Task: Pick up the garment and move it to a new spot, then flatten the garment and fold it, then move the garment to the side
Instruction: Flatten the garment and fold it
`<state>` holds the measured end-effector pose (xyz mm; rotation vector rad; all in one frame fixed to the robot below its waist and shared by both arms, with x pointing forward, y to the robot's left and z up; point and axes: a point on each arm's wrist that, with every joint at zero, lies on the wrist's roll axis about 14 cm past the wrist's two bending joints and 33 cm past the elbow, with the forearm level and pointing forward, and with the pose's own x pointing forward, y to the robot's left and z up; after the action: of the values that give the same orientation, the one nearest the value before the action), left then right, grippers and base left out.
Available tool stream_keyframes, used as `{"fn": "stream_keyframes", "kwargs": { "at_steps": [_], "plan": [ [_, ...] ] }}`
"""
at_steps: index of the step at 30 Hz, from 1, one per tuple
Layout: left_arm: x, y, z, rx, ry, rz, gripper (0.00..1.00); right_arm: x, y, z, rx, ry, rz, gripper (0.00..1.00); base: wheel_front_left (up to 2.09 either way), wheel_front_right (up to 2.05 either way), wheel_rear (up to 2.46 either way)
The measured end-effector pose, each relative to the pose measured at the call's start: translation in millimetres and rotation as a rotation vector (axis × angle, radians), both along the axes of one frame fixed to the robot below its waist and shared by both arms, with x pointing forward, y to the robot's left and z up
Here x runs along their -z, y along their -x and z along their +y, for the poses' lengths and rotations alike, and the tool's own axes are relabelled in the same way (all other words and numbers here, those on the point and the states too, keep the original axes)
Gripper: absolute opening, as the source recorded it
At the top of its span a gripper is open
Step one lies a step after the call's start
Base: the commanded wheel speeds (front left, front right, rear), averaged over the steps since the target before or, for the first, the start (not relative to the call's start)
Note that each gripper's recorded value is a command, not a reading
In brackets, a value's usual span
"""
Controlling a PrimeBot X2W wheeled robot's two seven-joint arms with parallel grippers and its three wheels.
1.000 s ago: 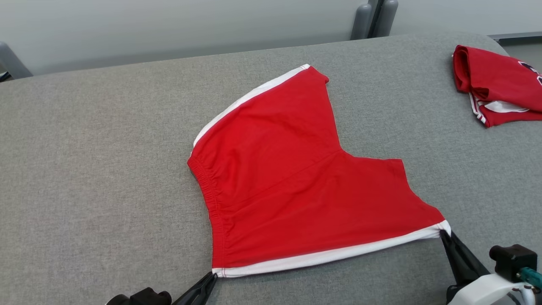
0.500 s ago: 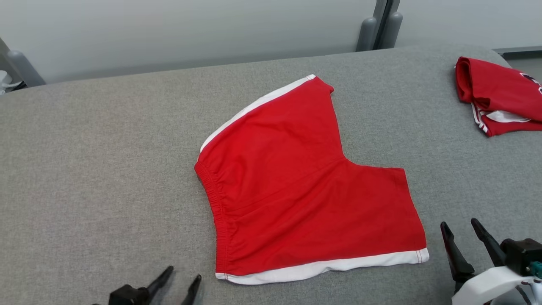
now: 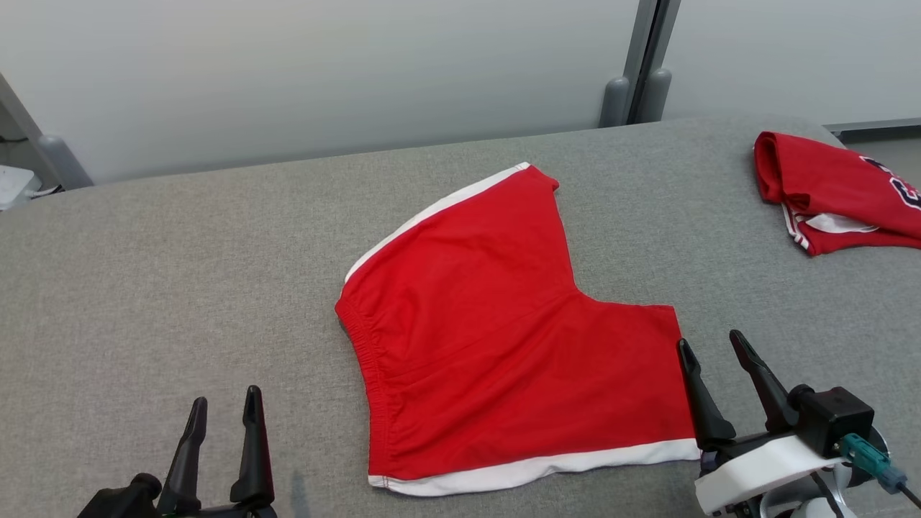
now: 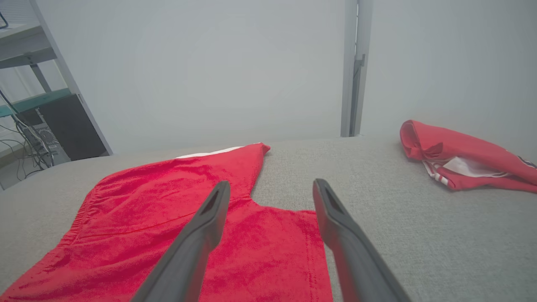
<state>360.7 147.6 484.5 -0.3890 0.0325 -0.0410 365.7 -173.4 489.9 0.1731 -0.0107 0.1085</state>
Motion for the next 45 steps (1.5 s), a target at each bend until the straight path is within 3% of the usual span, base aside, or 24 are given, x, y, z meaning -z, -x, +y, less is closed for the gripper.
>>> {"fn": "stream_keyframes", "kwargs": {
  "at_steps": [5, 13, 26, 45],
  "plan": [
    [-21.1, 6.4, 14.2, -0.071, -0.004, -0.072, 1.00, -22.2, 6.4, 9.5, -0.014, -0.022, -0.072, 1.00, 0.00, 0.00, 0.00],
    [-67.9, 12.0, 15.4, -0.059, -0.083, -0.234, 1.00, -34.8, 18.7, 13.6, -0.006, -0.045, -0.115, 1.00, 0.00, 0.00, 0.00],
    [-28.2, 31.2, 10.7, -0.040, -0.230, -0.111, 1.00, -10.3, 40.6, 8.1, 0.026, -0.074, -0.043, 1.00, 0.00, 0.00, 0.00],
    [-8.1, 40.4, 19.7, -0.024, -0.240, -0.057, 1.00, -19.5, 36.2, 13.4, 0.006, -0.072, -0.072, 1.00, 0.00, 0.00, 0.00]
  ]
}}
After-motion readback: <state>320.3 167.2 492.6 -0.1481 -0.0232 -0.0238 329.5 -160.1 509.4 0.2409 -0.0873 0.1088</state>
